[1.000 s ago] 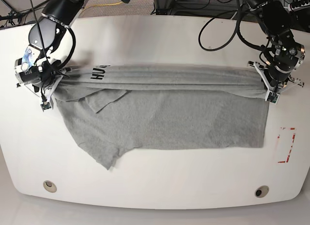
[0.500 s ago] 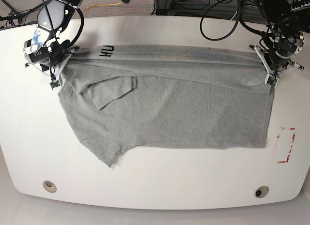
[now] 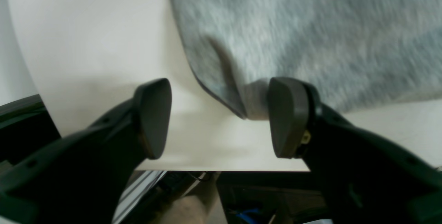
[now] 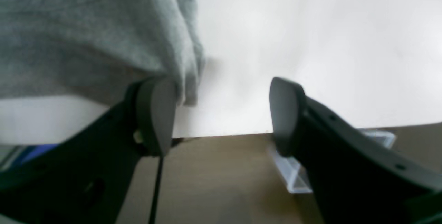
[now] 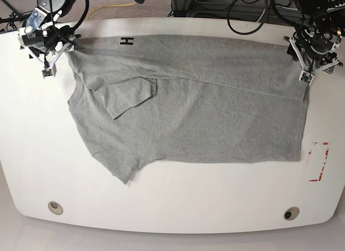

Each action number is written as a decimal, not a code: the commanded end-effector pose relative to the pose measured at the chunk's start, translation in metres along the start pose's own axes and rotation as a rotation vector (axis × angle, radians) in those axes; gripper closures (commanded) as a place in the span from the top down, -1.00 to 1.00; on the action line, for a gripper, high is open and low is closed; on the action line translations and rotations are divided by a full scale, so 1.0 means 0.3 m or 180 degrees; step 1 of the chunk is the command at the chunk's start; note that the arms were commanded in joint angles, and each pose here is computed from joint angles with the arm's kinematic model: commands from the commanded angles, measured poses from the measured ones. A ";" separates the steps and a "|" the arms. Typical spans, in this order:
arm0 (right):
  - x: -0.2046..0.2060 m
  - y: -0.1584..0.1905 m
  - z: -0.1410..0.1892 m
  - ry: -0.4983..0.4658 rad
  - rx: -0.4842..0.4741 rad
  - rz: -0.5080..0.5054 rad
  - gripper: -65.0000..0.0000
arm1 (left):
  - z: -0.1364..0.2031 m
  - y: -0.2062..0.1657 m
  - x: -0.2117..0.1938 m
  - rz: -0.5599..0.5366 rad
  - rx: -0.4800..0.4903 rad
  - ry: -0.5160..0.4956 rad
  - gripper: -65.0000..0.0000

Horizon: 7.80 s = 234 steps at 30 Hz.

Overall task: Fold the T-shirt properly
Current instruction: 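Lower the hem at the collar edge and open both grippers, then move both grippers to the folded edge and grasp it, then lift the folded edge with both grippers and fold it toward the collar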

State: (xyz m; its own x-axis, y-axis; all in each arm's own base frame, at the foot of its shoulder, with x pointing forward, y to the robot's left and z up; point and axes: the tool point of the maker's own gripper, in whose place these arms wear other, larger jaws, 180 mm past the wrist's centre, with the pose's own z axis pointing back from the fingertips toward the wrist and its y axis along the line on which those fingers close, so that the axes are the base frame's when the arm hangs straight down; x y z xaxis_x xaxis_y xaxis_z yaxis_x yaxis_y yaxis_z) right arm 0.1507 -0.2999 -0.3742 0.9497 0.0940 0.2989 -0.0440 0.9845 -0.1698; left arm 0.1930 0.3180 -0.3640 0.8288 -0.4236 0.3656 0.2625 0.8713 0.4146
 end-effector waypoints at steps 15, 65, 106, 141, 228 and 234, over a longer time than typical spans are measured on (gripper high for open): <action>0.127 0.027 0.029 -0.0699 0.0524 -0.0335 0.23 | 0.012 0.008 0.185 0.0416 -0.0204 -0.0690 0.26; 0.263 -0.060 0.052 -0.0956 0.0246 -0.0128 0.23 | 0.151 0.151 0.091 0.0690 -0.0111 -0.0971 0.26; 0.957 0.292 -0.281 -0.1307 0.1802 -0.0388 -0.63 | 0.018 0.280 0.405 0.1275 0.0293 -0.1266 0.28; 0.970 0.304 -0.274 -0.1327 0.1824 -0.0380 -0.87 | -0.494 0.243 0.625 0.2175 -0.0384 -0.0973 0.57; 0.477 0.150 0.062 -0.1339 0.0807 0.0234 0.50 | -0.012 0.122 0.295 0.0043 0.0074 -0.0963 0.24; 0.527 0.219 0.015 -0.1283 0.1077 0.0280 0.43 | 0.046 0.111 0.368 -0.0128 0.0139 -0.1031 0.24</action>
State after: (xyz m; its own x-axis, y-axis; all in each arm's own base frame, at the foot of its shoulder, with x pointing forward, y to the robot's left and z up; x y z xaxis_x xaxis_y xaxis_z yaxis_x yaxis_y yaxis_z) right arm 0.2875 -0.2214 -0.3408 0.7671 0.1570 0.6220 -0.2642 0.9609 0.0832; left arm 0.2794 0.2967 -0.3126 0.6440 -0.5046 0.5750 0.2730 0.8537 0.4435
